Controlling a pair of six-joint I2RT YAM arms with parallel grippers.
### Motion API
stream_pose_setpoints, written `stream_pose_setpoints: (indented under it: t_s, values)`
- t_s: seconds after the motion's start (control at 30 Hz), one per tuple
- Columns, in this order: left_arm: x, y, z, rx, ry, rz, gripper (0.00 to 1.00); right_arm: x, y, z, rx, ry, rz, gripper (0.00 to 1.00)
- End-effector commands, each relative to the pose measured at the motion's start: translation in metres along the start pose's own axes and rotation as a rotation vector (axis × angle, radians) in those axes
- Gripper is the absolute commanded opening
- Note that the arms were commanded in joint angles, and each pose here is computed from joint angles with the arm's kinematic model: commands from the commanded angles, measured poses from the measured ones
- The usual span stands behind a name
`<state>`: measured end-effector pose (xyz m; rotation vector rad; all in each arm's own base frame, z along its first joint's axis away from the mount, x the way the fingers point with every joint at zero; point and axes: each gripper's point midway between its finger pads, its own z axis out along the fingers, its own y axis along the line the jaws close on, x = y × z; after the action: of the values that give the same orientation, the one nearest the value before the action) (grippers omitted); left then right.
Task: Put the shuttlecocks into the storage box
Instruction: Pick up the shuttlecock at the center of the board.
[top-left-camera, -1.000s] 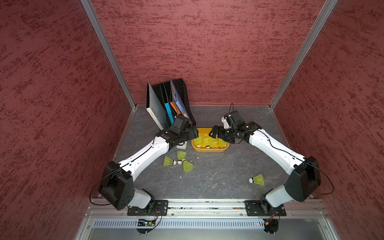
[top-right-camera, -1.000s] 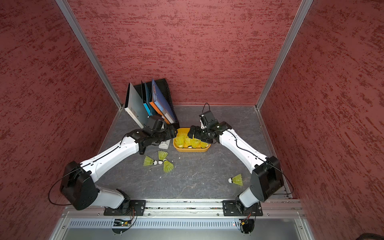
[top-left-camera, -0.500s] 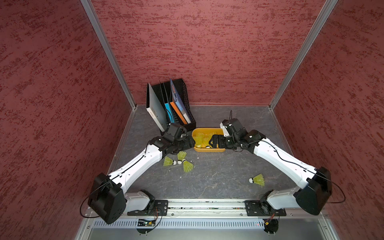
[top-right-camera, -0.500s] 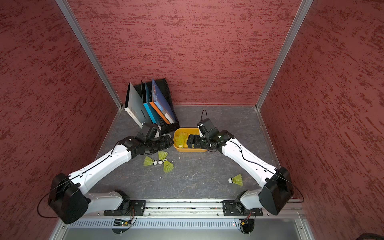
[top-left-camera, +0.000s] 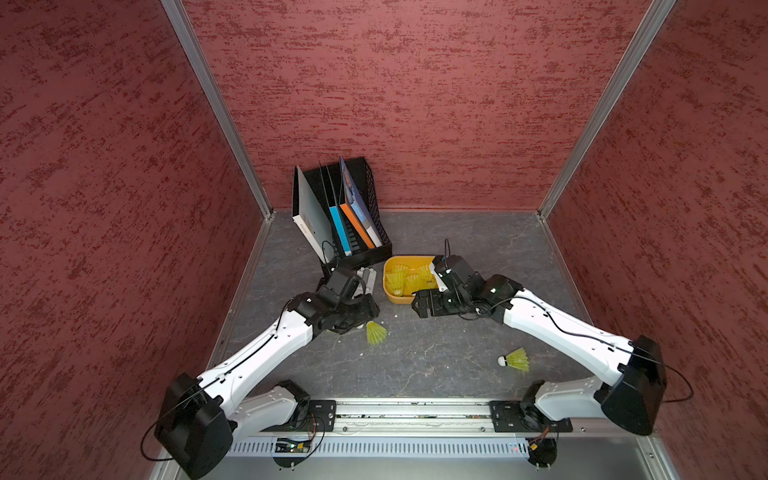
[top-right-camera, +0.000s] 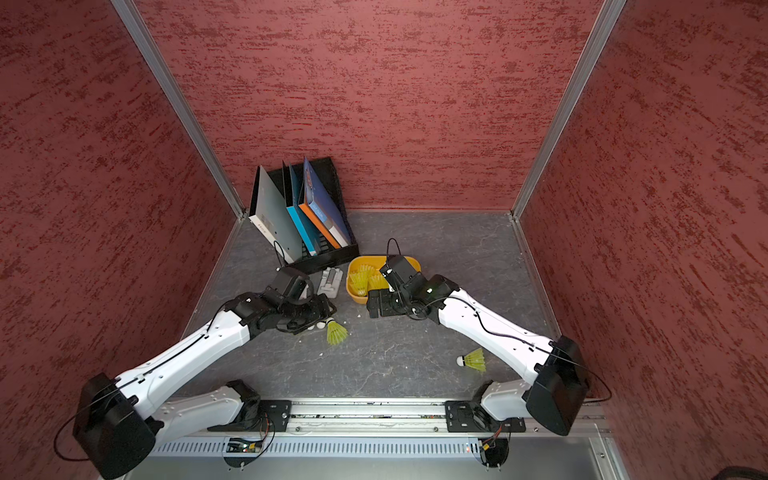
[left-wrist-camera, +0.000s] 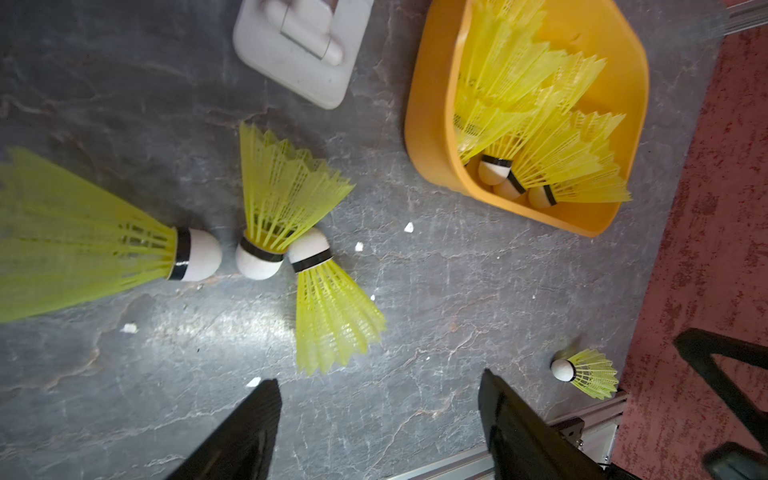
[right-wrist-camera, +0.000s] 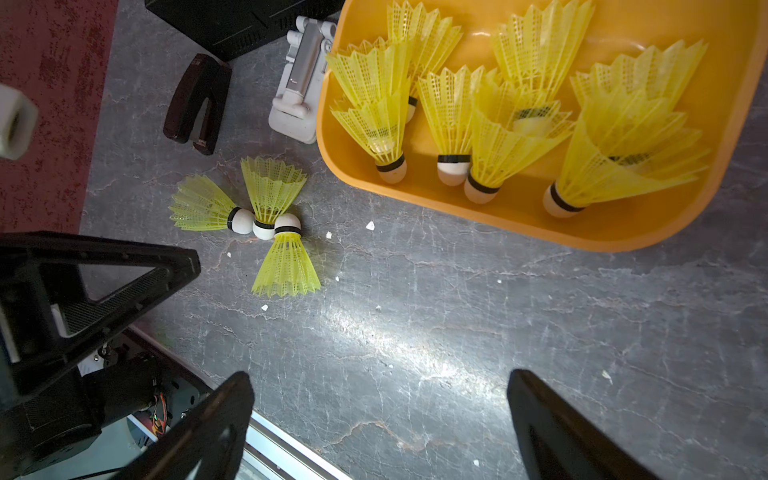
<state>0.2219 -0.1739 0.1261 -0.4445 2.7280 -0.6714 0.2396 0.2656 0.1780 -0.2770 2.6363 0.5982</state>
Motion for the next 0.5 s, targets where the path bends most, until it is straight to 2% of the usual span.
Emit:
stream_pose_setpoints:
  t_s: [0.0, 0.23, 0.47]
  values:
    - [0.005, 0.013, 0.001, -0.036, -0.010, -0.032, 0.77, 0.003, 0.006, 0.003, 0.005, -0.007, -0.029, 0.98]
    - [0.014, 0.017, 0.007, -0.043, 0.010, 0.004, 0.80, 0.014, 0.019, 0.009, -0.021, 0.010, -0.057, 0.98]
    - [0.020, 0.019, 0.007, -0.047, 0.015, 0.019, 0.86, 0.032, 0.005, 0.011, 0.058, 0.041, -0.023, 0.97]
